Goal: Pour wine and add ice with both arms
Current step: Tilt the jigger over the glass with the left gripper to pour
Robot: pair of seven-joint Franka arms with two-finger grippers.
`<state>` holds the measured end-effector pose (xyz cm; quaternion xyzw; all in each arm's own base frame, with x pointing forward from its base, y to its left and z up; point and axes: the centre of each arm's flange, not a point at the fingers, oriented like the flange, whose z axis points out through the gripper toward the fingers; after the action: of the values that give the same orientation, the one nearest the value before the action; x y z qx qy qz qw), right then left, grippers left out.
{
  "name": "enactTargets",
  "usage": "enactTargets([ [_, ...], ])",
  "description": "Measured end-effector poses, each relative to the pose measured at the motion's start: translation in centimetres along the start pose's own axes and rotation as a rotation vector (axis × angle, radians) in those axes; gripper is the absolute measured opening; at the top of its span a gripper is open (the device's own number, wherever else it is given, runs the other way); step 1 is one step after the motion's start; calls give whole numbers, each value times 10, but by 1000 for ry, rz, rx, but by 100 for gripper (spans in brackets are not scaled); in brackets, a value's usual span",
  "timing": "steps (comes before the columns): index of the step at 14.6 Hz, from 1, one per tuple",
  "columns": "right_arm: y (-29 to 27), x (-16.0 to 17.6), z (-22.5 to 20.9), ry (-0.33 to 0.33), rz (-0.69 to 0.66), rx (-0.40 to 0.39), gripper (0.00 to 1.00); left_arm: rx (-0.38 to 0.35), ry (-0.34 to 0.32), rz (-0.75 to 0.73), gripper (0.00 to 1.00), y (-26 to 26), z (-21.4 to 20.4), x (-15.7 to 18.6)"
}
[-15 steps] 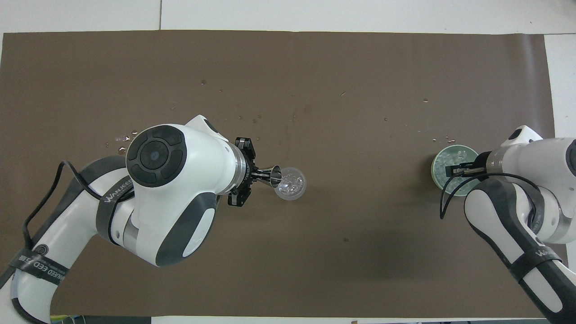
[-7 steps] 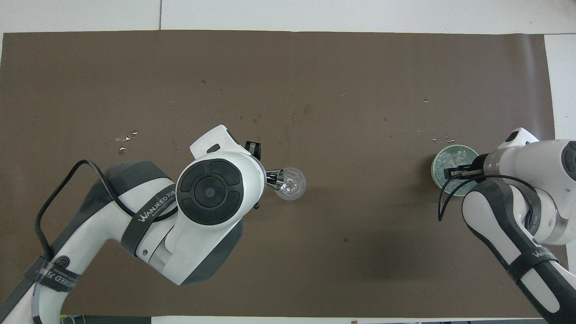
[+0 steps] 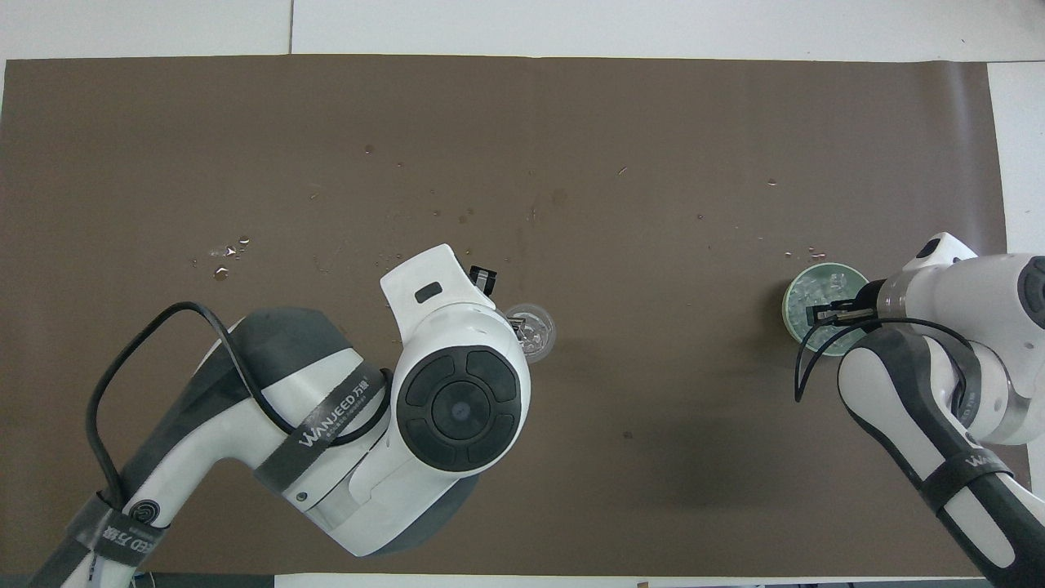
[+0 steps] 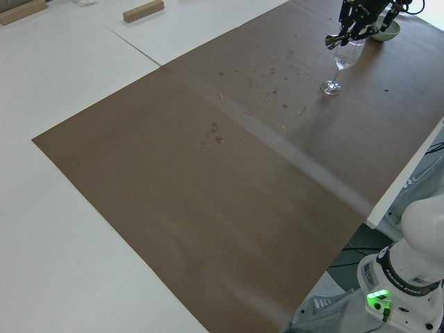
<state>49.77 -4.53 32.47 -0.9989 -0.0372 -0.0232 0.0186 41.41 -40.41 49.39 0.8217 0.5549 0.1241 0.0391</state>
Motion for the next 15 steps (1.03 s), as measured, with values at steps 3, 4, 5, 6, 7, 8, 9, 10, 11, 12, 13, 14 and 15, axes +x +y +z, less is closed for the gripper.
enactTargets([
  [3, 0, 0, 0, 0, 0, 0, 45, -27, 48, 28, 22, -2, -2, -6],
  [4, 0, 0, 0, 0, 0, 0, 43, -32, 57, 32, 22, -2, -3, -6],
  [5, 0, 0, 0, 0, 0, 0, 42, -38, 67, 37, 22, -3, -4, -7],
  [6, 0, 0, 0, 0, 0, 0, 42, -46, 81, 45, 22, -4, -5, -9],
  [7, 0, 0, 0, 0, 0, 0, 37, -54, 91, 50, 22, -5, -6, -11],
  [8, 0, 0, 0, 0, 0, 0, 33, -59, 95, 53, 22, -6, -7, -14],
  [9, -1, 0, 0, 0, -1, 0, 33, -63, 98, 53, 22, -6, -8, -15],
  [10, -1, 0, 0, 1, -2, 0, 27, -64, 98, 50, 22, -6, -8, -15],
  [11, -1, 0, 0, 1, -2, 0, 27, -65, 98, 44, 22, -6, -9, -14],
  [12, -1, 0, 0, 1, -2, 0, 27, -68, 97, 34, 22, -5, -10, -13],
  [13, -1, 0, 0, 1, -2, 0, 27, -72, 96, 23, 22, -3, -11, -10],
  [14, -1, 0, 0, 1, -2, 0, 27, -72, 91, 9, 22, 0, -13, -6],
  [15, -2, 1, 0, 1, -3, 0, 27, -63, 76, -13, 22, 3, -13, -1],
])
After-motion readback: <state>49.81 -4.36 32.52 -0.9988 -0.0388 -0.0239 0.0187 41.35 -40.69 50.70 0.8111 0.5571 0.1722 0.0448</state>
